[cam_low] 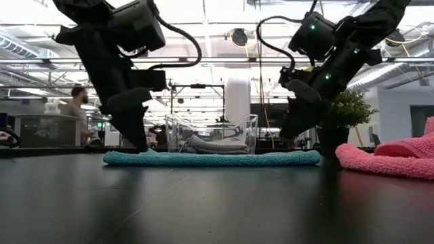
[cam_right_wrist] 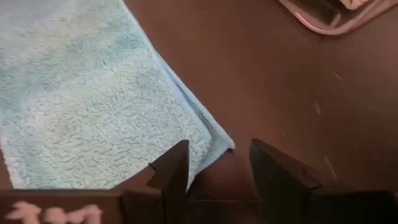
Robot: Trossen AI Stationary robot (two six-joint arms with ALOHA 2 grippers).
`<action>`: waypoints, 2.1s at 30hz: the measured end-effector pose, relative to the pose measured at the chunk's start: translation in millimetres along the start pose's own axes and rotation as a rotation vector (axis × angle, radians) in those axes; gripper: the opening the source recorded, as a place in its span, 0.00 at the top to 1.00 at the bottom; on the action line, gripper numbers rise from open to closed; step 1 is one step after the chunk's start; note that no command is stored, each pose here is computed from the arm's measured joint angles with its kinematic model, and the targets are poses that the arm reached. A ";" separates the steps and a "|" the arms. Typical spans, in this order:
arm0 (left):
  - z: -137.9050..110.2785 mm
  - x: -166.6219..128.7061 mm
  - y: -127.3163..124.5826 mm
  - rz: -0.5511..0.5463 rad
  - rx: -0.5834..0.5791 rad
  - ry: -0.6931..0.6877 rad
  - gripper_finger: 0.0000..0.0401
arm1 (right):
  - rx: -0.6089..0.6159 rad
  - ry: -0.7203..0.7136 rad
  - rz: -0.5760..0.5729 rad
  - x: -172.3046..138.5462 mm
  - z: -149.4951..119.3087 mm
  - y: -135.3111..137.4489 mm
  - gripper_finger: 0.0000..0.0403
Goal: Fold microfiber towels
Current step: Fold the light blue microfiber cloth
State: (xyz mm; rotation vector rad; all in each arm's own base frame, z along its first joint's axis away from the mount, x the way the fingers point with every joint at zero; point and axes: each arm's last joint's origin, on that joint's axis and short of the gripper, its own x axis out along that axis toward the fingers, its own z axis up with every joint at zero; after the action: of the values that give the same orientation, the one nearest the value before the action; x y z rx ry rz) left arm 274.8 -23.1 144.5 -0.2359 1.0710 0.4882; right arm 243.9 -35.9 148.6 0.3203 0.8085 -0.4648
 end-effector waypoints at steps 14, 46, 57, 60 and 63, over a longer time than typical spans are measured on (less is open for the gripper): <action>2.5 2.2 5.4 0.012 -0.055 0.006 0.73 | -0.009 0.120 0.084 34.8 -11.8 -4.3 0.57; -4.5 -2.7 -10.3 -0.137 -0.009 0.062 0.73 | 0.013 0.131 0.075 36.1 -12.8 -6.5 0.99; -7.0 -2.2 -5.3 -0.061 0.007 0.072 0.73 | 0.027 0.131 0.075 35.4 -12.7 -6.6 1.00; -7.0 -1.9 -5.2 -0.060 0.005 0.067 0.73 | 0.027 0.130 0.078 33.6 -12.2 -6.6 1.00; -12.3 0.9 -2.8 -0.050 -0.015 0.080 0.73 | 0.027 0.130 0.086 32.3 -11.8 -6.4 1.00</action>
State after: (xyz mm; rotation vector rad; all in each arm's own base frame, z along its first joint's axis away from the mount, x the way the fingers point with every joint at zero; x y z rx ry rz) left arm 266.9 -30.5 137.8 -0.2962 1.1370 0.4452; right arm 252.7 -44.9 116.0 0.4119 0.9117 -0.3779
